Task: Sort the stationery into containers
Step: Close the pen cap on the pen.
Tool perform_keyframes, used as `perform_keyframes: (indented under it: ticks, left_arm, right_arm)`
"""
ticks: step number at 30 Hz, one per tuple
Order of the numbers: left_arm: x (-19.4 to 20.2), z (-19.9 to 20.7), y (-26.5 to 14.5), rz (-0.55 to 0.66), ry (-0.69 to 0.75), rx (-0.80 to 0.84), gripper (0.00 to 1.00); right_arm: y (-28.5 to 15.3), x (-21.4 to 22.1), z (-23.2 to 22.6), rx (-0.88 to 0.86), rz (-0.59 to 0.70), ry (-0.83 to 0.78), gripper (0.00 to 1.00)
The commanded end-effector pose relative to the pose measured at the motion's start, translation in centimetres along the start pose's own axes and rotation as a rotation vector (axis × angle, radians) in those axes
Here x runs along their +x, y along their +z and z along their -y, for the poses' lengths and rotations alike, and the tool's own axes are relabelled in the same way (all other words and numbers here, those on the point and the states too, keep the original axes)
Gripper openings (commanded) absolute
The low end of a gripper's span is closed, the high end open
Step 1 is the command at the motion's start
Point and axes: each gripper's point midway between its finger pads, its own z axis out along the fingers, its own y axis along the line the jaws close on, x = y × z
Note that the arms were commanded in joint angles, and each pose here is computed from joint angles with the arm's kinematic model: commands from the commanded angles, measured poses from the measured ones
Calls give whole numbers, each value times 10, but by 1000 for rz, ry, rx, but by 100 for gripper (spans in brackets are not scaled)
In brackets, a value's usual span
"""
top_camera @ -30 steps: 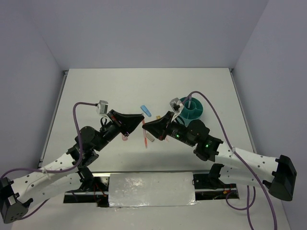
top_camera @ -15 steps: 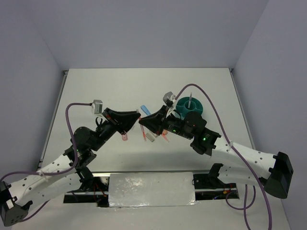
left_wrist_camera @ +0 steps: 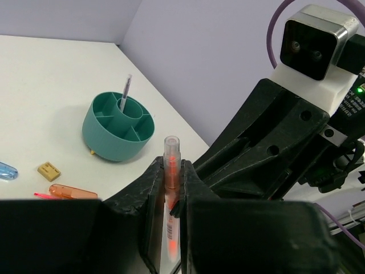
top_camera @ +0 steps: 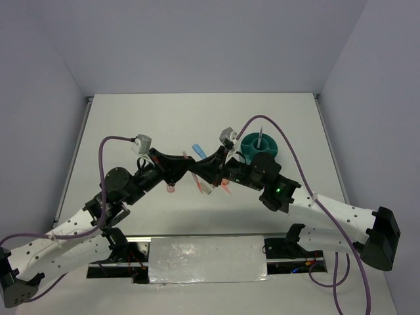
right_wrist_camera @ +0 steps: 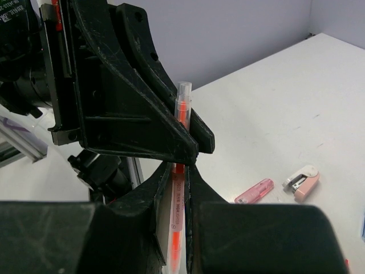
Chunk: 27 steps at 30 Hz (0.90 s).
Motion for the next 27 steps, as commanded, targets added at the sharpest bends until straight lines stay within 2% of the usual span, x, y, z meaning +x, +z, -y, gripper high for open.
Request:
perform_keyframes:
  ticks: [1, 2, 5, 6, 7, 8, 9, 10, 11, 14, 23, 24, 26, 27]
  left_arm:
    - [6, 3, 2, -42, 28, 14, 4]
    - [7, 3, 2, -46, 28, 15, 0]
    - [6, 7, 1, -46, 35, 33, 0]
    - [3, 8, 0, -40, 35, 38, 0]
    - [-1, 10, 0, -33, 41, 39, 0]
    - [-5, 12, -1, -23, 44, 43, 0]
    - [-10, 16, -3, -9, 50, 56, 0]
    - [-12, 17, -3, -5, 54, 56, 0]
    - [-17, 20, -5, 8, 57, 63, 0]
    - [-30, 28, -9, 45, 70, 81, 0]
    - [-48, 42, -9, 82, 94, 121, 0]
    - [-46, 44, -9, 75, 91, 135, 0]
    - [-44, 44, -7, 68, 90, 136, 0]
    - [-43, 43, -7, 62, 92, 134, 0]
  right_arm:
    - [2, -51, -20, -55, 140, -50, 0]
    - [2, -52, -20, -53, 142, -49, 0]
    - [2, -52, -24, -73, 139, -51, 0]
    - [2, -51, -25, -80, 137, -53, 5]
    - [2, -48, -25, -87, 132, -54, 14]
    - [1, -47, -28, -105, 134, -59, 29]
    - [3, -41, -27, -105, 120, -57, 37]
    - [3, -38, -26, -103, 113, -54, 37]
    - [4, -35, -26, -110, 103, -54, 45]
    - [8, -23, -24, -110, 64, -42, 51]
    - [18, 24, -6, -66, -60, -5, 53]
    - [18, 24, -7, -69, -53, -7, 50]
    - [18, 25, -8, -78, -48, 0, 34]
    - [17, 23, -12, -99, -47, -1, 17]
